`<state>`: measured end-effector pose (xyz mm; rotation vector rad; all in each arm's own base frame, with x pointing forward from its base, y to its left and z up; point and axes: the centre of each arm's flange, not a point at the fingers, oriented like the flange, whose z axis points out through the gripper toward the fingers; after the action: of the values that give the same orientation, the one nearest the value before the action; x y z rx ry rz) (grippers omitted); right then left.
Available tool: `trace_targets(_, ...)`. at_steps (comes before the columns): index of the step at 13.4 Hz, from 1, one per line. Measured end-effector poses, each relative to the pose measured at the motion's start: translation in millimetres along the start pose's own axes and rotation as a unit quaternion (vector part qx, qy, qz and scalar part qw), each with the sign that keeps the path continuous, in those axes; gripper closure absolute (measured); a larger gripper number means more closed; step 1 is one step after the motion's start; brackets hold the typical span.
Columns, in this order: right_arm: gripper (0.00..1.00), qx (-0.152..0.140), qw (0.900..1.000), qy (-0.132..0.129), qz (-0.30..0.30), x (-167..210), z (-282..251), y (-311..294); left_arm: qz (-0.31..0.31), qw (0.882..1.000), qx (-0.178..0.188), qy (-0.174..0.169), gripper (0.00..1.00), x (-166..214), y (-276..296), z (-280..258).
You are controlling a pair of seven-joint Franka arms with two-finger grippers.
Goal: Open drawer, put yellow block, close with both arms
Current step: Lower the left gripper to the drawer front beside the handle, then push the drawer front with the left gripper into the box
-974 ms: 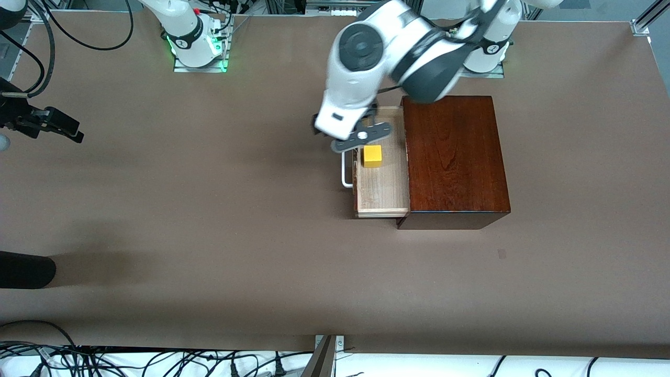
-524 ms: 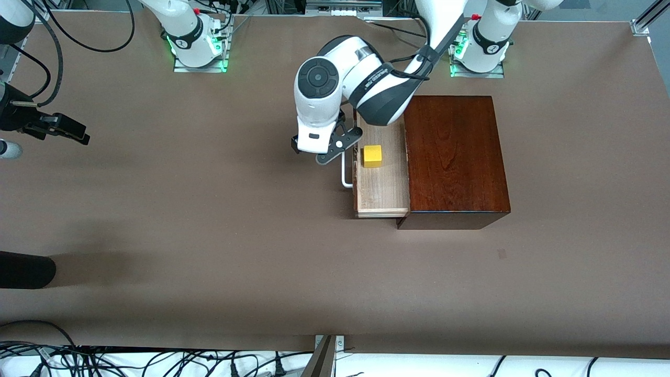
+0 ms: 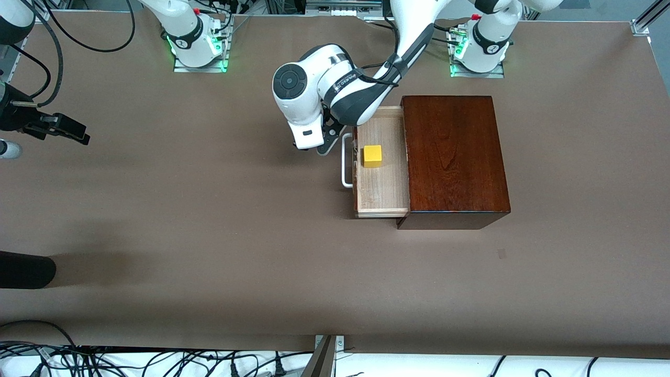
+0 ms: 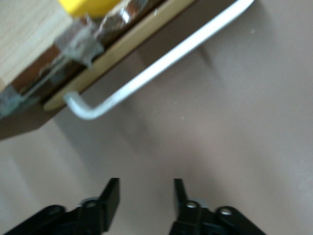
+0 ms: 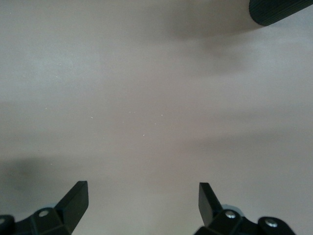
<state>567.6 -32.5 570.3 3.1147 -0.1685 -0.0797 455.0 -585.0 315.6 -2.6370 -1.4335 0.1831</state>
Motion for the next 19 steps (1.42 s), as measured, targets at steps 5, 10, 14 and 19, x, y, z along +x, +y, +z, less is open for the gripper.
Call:
trace_targets(5, 0.0, 0.0, 1.0, -0.002, 0.004, 1.2, 2.3, 3.1, -0.006, 1.0, 0.001, 0.02, 0.99, 12.9, 5.6, 10.2)
trace_targets(10, 0.0, 0.0, 1.0, 0.002, 0.006, 1.7, -0.1, 2.6, -0.027, 0.998, -0.006, 0.052, 0.99, 50.7, 16.2, 8.2)
trace_targets(14, 0.0, 0.0, 1.0, 0.005, 0.005, 2.2, -1.4, 1.1, -0.027, 0.997, -0.004, 0.068, 0.99, 55.5, 16.0, 8.6)
trace_targets(19, 0.0, 0.0, 1.0, 0.007, 0.004, 2.2, -2.4, -1.0, -0.012, 0.996, -0.002, 0.09, 0.99, 56.7, 14.8, 9.0)
